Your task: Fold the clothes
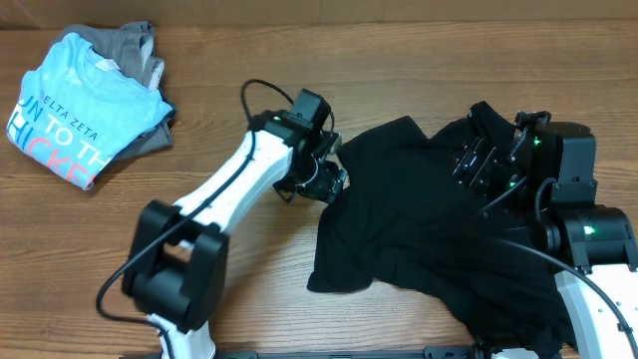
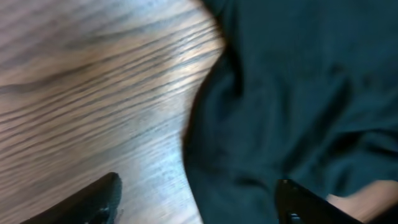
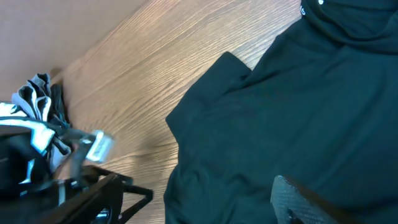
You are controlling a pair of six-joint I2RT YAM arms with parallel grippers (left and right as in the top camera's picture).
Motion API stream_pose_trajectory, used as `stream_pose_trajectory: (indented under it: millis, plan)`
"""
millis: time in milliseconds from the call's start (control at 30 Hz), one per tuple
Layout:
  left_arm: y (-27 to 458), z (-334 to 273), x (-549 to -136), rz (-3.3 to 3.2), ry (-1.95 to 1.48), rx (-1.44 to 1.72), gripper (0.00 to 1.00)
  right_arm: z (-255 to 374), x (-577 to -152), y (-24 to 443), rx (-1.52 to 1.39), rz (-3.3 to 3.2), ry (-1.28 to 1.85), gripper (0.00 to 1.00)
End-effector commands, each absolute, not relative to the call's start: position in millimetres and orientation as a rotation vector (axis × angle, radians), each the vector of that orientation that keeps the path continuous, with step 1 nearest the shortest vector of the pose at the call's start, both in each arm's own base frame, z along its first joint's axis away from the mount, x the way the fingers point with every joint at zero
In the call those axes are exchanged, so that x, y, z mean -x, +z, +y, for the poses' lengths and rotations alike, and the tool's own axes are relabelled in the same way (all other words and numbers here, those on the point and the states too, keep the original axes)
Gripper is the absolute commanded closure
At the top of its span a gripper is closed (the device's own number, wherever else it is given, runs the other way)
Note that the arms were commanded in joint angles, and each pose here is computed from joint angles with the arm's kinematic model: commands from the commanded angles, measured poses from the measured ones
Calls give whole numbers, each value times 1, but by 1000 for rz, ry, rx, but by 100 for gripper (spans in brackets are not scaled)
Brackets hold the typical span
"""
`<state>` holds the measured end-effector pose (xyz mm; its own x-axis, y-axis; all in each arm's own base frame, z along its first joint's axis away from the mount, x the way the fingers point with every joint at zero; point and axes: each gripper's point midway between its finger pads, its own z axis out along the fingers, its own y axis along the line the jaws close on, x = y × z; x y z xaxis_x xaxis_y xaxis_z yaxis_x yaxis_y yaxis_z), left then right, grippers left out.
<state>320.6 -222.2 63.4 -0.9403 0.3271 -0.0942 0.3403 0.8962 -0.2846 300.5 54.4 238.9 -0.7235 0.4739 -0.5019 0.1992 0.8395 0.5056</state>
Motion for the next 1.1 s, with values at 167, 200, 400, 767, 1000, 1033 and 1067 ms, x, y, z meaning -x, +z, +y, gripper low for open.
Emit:
stream_pose_trajectory:
  millis: [167, 200, 400, 767, 1000, 1033, 1067]
  plan:
    - [17, -238, -314, 3070, -395, -651, 31, 47, -301, 244, -489, 2352, 508, 18]
    - [11, -238, -313, 3082, -384, -656, 32, 45, -301, 244, -493, 2353, 500, 18]
    - [-26, -235, -307, 3141, -320, -710, 85, 41, -301, 243, -505, 2350, 471, 17]
    - [-6, -69, -349, 3163, 458, -29, 96, 23, -292, 224, -578, 2417, 324, 21]
    - [19, 3, -350, 3193, 316, 324, 96, 23, -291, 222, -581, 2429, 320, 21]
    - [24, 7, -350, 3189, 270, 349, 96, 23, -292, 220, -583, 2435, 318, 21]
    - [29, 11, -351, 3179, 224, 385, 96, 23, -293, 216, -587, 2447, 315, 21]
